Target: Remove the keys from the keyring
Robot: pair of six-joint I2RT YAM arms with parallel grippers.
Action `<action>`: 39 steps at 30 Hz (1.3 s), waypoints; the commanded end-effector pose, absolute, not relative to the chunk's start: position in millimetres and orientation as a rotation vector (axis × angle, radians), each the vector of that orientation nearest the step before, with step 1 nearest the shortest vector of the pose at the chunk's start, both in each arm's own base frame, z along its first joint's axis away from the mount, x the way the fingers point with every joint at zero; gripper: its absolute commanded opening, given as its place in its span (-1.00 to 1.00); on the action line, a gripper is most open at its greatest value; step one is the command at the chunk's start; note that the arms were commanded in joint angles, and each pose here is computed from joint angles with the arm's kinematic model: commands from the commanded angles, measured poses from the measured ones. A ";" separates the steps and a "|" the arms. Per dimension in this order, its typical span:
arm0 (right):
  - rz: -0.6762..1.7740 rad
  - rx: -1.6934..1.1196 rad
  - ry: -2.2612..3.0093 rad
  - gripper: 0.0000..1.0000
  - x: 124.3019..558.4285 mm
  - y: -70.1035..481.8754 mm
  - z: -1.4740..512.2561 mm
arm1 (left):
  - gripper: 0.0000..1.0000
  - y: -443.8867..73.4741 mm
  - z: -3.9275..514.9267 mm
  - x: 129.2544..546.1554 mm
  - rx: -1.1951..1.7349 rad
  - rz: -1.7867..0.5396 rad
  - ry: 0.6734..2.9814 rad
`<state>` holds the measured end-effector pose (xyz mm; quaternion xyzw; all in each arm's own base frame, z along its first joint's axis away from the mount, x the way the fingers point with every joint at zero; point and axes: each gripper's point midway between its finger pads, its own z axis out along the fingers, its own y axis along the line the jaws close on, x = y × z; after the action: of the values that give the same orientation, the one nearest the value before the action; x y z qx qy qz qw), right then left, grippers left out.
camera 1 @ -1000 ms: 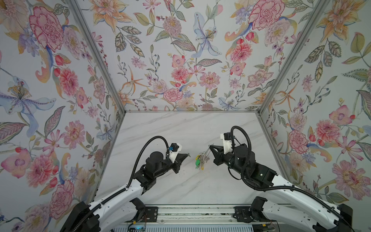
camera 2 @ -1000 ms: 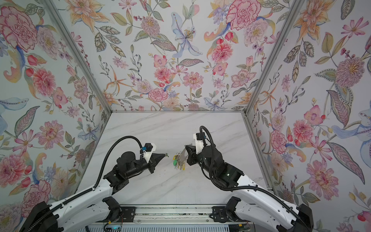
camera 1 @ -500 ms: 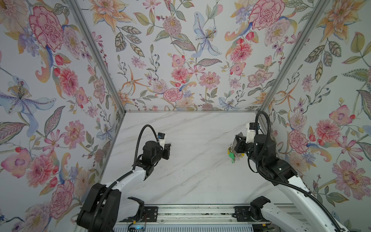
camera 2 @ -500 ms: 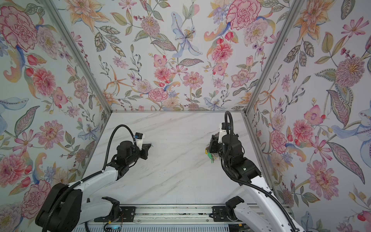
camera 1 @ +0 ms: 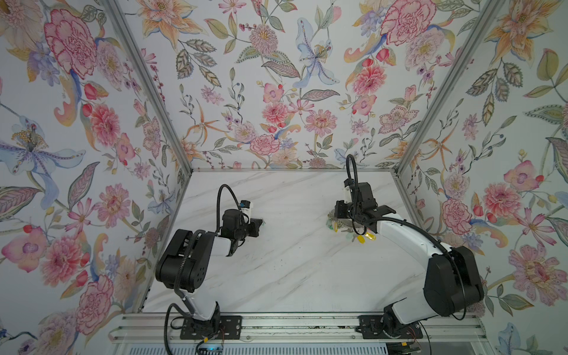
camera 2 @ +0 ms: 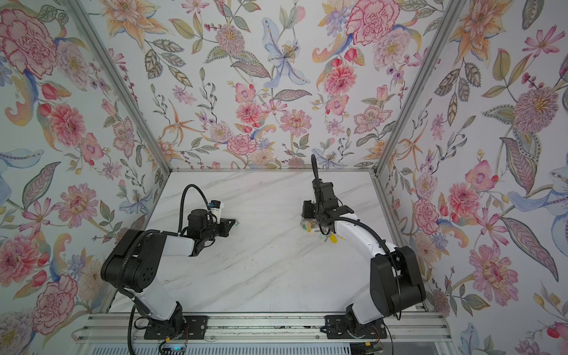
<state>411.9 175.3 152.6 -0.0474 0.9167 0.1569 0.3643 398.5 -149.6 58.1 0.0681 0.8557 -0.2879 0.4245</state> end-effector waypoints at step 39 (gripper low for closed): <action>0.521 -0.278 2.472 -0.32 293.7 199.4 99.3 | 0.26 -99.8 58.6 348.7 0.098 -0.454 2.240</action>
<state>295.4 203.8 90.5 -0.1164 0.9320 0.1887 0.2868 341.8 -104.8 64.0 0.0401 0.8822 -0.2003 0.4242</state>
